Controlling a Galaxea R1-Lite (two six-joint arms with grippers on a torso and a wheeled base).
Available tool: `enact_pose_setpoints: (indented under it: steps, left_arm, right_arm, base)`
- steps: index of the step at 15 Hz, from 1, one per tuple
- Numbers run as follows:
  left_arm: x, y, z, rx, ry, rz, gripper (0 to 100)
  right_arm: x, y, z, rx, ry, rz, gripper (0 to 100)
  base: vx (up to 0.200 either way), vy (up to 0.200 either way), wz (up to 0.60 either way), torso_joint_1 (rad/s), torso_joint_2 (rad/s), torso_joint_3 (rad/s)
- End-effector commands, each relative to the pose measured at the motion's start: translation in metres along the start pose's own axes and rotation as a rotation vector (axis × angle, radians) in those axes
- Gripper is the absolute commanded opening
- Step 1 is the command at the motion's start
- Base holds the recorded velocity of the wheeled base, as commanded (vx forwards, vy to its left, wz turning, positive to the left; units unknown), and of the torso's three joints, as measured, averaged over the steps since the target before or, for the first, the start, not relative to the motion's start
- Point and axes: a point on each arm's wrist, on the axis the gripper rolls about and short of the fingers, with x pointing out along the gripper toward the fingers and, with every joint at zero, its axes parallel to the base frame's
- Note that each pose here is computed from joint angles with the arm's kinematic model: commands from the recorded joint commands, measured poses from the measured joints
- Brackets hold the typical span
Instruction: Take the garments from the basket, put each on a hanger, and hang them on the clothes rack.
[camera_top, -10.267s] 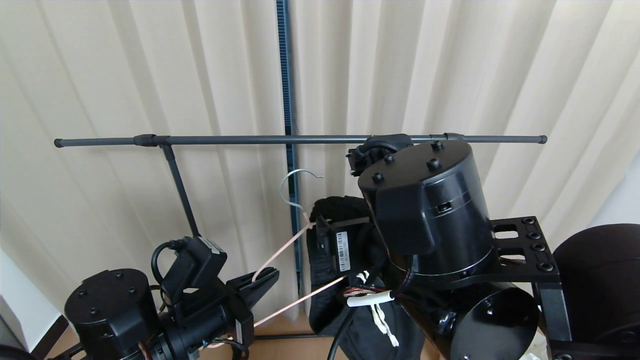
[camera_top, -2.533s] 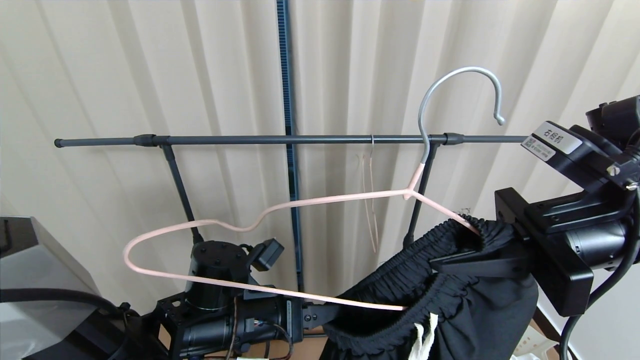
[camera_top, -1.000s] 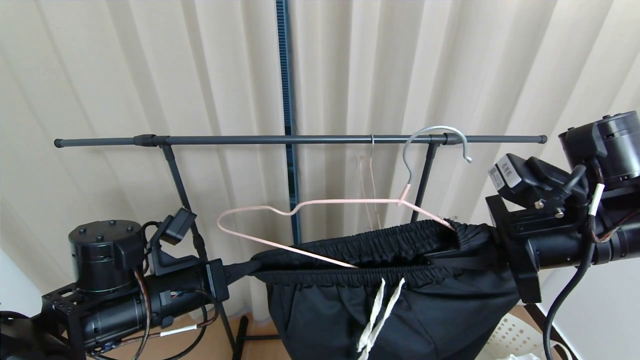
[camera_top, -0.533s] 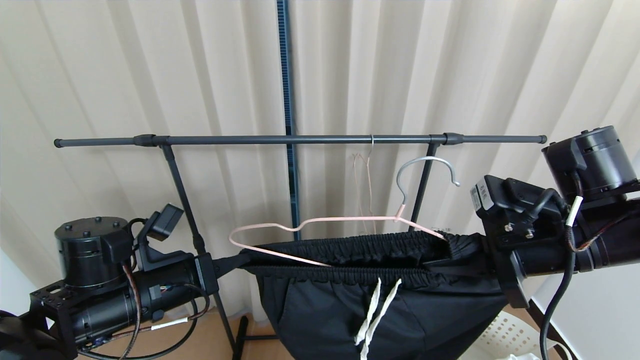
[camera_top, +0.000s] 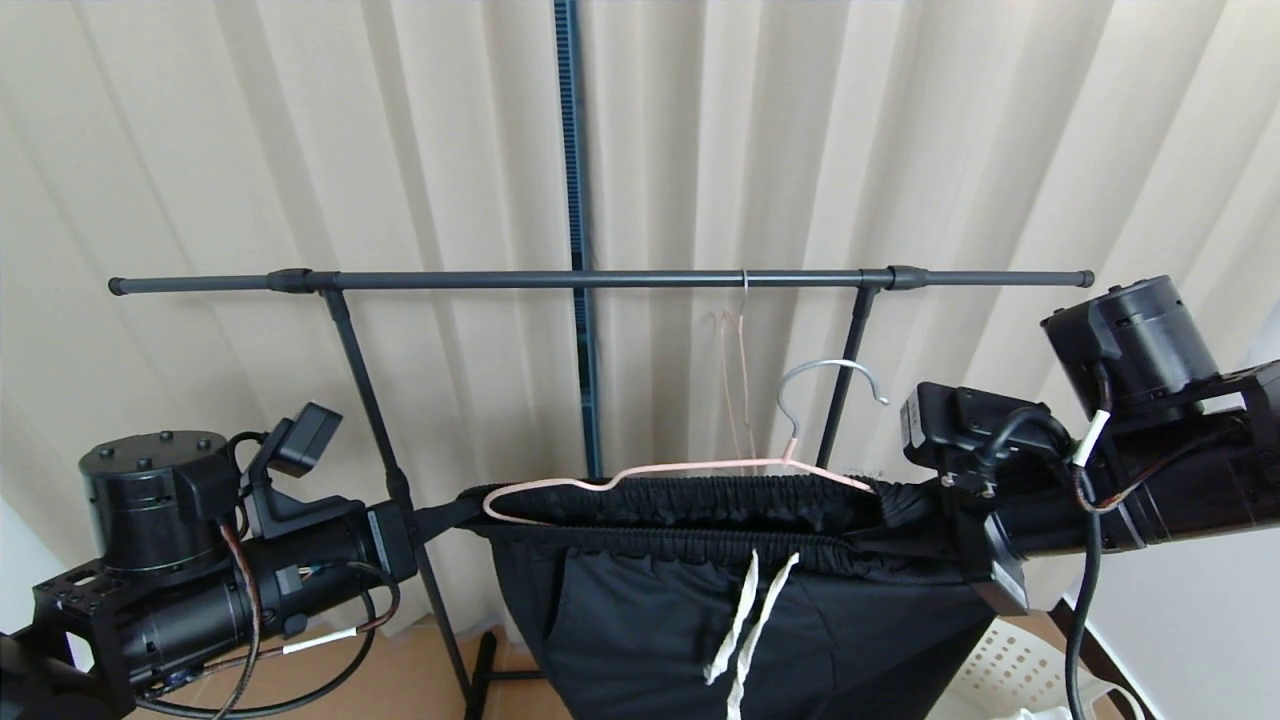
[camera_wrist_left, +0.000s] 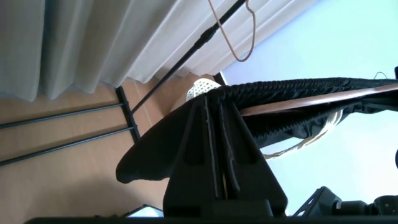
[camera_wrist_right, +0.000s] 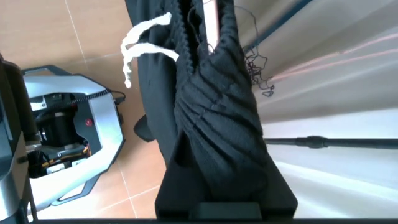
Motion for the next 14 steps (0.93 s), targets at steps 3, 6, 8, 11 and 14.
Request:
enact_pose_setpoints:
  steps: [3, 6, 8, 11, 14]
  left_arm:
    - [-0.005, -0.003, 0.004, 0.011, -0.023, -0.006, 0]
    - [-0.005, -0.004, 0.006, 0.016, -0.029, -0.009, 0]
    - [-0.004, -0.005, 0.007, 0.053, -0.027, -0.007, 0]
    - [-0.007, -0.012, 0.019, 0.072, -0.025, -0.006, 0]
    - [-0.010, -0.025, 0.037, 0.097, 0.010, 0.008, 0]
  right_arm:
    - [0.014, 0.001, -0.002, -0.004, 0.081, -0.018, 0]
    - [0.024, 0.001, -0.004, -0.005, 0.120, -0.018, 0]
    - [0.032, 0.001, -0.005, -0.003, 0.137, -0.006, 0]
    - [0.035, -0.001, -0.006, 0.002, 0.144, -0.001, 0]
    - [0.040, -0.002, -0.007, 0.005, 0.155, 0.007, 0]
  base:
    - [0.000, 0.000, 0.00, 0.000, 0.00, 0.000]
    - [0.000, 0.000, 0.00, 0.000, 0.00, 0.000]
    - [0.000, 0.000, 0.00, 0.000, 0.00, 0.000]
    - [0.000, 0.000, 0.00, 0.000, 0.00, 0.000]
    - [0.000, 0.000, 0.00, 0.000, 0.00, 0.000]
